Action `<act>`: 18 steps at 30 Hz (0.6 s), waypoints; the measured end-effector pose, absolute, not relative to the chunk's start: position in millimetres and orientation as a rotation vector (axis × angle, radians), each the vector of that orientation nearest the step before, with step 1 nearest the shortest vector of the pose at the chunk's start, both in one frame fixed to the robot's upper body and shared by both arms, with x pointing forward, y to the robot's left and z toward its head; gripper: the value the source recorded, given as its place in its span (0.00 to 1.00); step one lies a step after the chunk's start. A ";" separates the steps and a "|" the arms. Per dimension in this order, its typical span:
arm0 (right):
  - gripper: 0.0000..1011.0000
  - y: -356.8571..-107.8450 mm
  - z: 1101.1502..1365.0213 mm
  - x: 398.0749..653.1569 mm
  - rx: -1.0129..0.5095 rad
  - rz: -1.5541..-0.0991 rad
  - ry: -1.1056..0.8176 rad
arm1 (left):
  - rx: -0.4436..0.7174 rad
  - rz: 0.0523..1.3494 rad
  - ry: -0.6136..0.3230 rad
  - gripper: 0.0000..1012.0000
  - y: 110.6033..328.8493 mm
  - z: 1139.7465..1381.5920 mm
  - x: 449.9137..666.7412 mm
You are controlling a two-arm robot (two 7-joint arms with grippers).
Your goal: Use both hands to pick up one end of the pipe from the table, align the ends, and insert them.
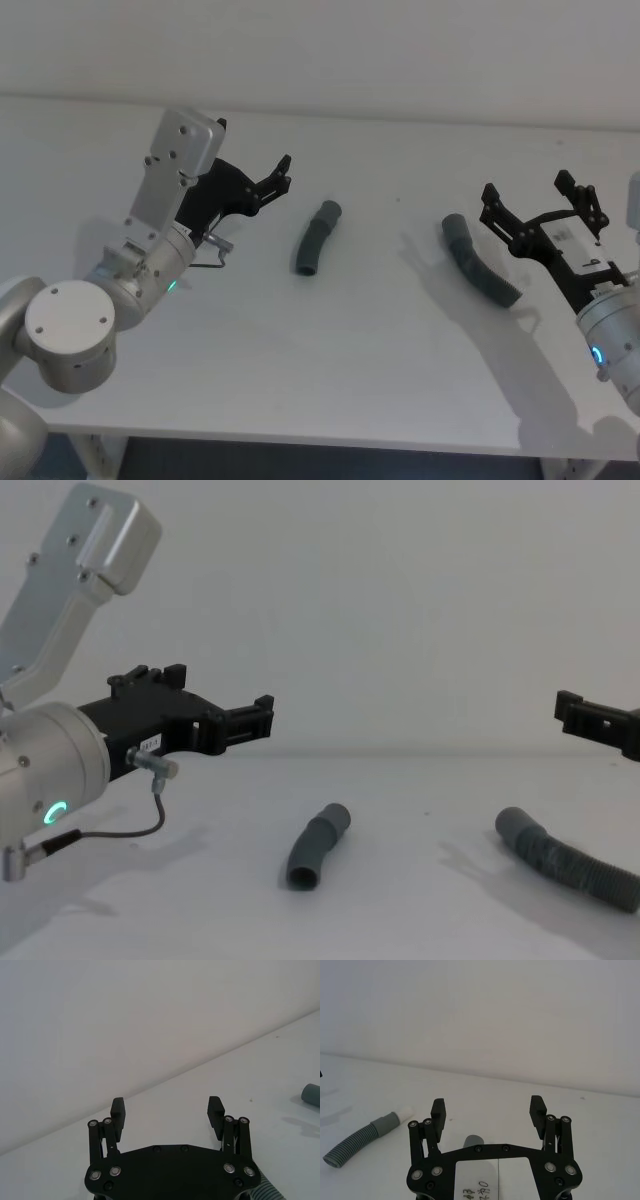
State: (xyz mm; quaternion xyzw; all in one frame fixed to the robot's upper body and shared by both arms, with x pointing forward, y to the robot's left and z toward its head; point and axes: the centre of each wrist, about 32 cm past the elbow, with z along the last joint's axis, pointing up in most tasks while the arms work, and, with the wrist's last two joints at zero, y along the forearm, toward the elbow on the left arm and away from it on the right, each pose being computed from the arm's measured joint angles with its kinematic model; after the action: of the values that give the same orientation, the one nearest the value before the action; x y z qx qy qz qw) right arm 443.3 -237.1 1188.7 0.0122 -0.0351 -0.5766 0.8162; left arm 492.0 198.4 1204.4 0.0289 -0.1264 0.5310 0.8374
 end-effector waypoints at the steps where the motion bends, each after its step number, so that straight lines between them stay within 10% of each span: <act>1: 0.99 -237.1 1188.7 443.3 0.026 -1.229 -0.075 | 0.061 1.124 -0.267 0.99 198.4 1204.4 492.0; 18: 0.99 -237.1 1188.7 443.3 0.026 -1.229 -0.075 | 0.061 1.124 -0.267 0.99 198.4 1204.4 492.0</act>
State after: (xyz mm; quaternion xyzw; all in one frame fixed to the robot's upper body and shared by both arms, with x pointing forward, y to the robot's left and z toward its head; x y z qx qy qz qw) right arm 443.3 -237.1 1188.7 0.0122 -0.0351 -0.5766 0.8162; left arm 492.0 198.4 1204.4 0.0290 -0.1264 0.5311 0.8374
